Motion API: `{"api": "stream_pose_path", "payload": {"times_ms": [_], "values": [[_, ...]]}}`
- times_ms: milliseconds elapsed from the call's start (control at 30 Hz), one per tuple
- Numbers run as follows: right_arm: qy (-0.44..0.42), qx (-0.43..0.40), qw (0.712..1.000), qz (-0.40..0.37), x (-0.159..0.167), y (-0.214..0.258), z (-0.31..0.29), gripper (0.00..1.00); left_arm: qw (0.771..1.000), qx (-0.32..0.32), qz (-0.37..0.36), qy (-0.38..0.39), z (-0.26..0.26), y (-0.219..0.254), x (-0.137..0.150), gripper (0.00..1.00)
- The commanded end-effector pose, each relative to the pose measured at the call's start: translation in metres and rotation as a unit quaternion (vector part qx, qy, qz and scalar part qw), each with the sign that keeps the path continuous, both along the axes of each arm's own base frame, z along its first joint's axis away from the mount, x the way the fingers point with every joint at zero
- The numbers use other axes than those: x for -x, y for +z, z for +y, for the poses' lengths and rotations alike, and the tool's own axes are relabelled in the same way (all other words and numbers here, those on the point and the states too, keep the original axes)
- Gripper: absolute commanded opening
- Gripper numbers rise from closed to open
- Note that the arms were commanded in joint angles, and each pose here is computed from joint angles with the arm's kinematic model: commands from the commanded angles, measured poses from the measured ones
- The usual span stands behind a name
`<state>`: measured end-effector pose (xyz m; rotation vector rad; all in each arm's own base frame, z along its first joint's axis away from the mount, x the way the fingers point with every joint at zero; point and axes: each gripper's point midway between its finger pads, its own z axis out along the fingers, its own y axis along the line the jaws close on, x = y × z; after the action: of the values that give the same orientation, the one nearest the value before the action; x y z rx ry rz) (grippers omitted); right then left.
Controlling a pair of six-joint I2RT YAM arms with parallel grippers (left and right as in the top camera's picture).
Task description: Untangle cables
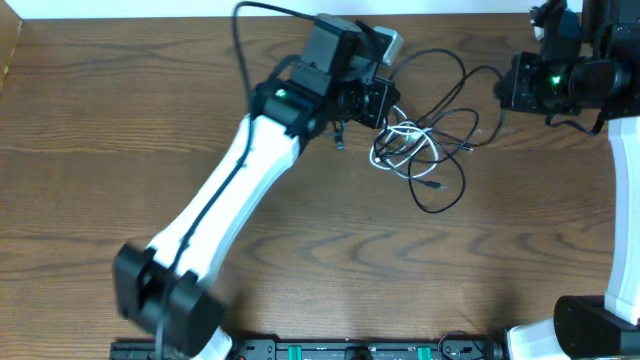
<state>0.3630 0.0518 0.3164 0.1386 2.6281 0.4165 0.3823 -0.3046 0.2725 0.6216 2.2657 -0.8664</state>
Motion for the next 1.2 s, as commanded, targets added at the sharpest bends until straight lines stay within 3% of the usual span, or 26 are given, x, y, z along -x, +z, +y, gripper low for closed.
{"api": "stream_pose_path", "payload": {"times_ms": [0,300,567,1167], "values": [[-0.037,0.023,0.999,0.026,-0.001,-0.019,-0.015,0.01,0.999,-0.011,-0.028,0.041,0.022,0.023,-0.001,0.08],[-0.048,0.022,0.995,0.085,-0.003,-0.085,-0.016,0.01,0.986,-0.045,-0.083,0.136,0.083,0.068,0.008,0.08],[-0.051,0.024,0.992,0.109,-0.001,-0.119,-0.018,0.01,0.976,-0.074,-0.057,0.195,0.130,0.058,-0.001,0.08],[-0.160,0.078,0.967,0.181,0.023,-0.175,-0.074,0.01,0.919,-0.149,-0.034,0.363,0.253,0.043,-0.025,0.08]]}}
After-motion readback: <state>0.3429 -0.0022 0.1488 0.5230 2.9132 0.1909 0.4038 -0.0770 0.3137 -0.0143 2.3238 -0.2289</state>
